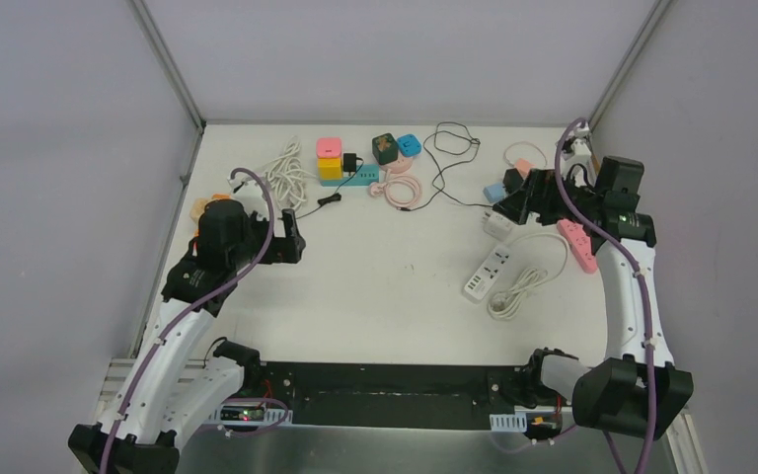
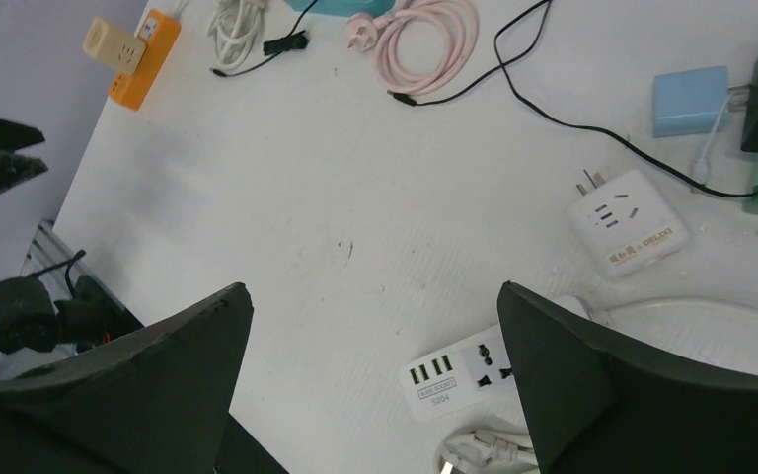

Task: Pull the plug off the socket
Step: Move the socket to the center of the board.

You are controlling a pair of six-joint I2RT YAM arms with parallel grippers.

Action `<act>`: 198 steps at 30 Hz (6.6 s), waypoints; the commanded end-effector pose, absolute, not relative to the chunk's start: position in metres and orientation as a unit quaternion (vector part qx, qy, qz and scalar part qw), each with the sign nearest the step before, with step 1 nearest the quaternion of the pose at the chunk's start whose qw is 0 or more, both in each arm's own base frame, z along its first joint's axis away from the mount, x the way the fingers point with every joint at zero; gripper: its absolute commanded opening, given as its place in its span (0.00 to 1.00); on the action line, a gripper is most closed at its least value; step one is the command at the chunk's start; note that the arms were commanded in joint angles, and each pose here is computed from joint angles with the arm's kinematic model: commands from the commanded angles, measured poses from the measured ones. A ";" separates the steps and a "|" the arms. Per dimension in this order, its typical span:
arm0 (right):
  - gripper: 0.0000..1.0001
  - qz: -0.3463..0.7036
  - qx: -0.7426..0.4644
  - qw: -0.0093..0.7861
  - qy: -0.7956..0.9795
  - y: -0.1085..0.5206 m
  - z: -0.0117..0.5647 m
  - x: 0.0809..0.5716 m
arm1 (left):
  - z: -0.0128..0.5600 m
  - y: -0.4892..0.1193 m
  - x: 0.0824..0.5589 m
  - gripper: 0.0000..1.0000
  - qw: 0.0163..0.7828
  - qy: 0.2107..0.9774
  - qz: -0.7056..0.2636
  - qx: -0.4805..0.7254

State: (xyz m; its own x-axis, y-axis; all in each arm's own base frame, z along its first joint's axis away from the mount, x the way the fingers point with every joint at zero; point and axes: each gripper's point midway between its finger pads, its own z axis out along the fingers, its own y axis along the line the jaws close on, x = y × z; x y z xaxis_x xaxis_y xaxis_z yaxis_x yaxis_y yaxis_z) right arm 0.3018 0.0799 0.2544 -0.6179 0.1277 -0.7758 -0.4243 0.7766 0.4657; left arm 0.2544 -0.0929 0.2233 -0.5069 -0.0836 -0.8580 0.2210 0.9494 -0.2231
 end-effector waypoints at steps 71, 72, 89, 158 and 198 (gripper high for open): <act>1.00 0.320 -0.316 0.371 0.813 0.152 0.232 0.256 | 0.067 0.072 0.402 0.06 0.305 0.949 0.075 0.026; 1.00 0.321 -0.316 0.372 0.812 0.152 0.233 0.255 | 0.070 0.064 0.399 0.03 0.303 0.950 0.076 0.023; 1.00 0.332 -0.320 0.366 0.808 0.155 0.232 0.252 | 0.097 -0.086 0.301 0.00 0.333 0.938 -0.086 -0.051; 1.00 0.345 -0.334 0.335 0.811 0.149 0.209 0.255 | 0.150 -0.299 0.162 0.88 0.377 0.869 -0.242 0.211; 1.00 0.349 -0.341 0.330 0.808 0.149 0.207 0.253 | 0.181 -0.237 0.134 0.94 0.399 0.851 -0.323 0.111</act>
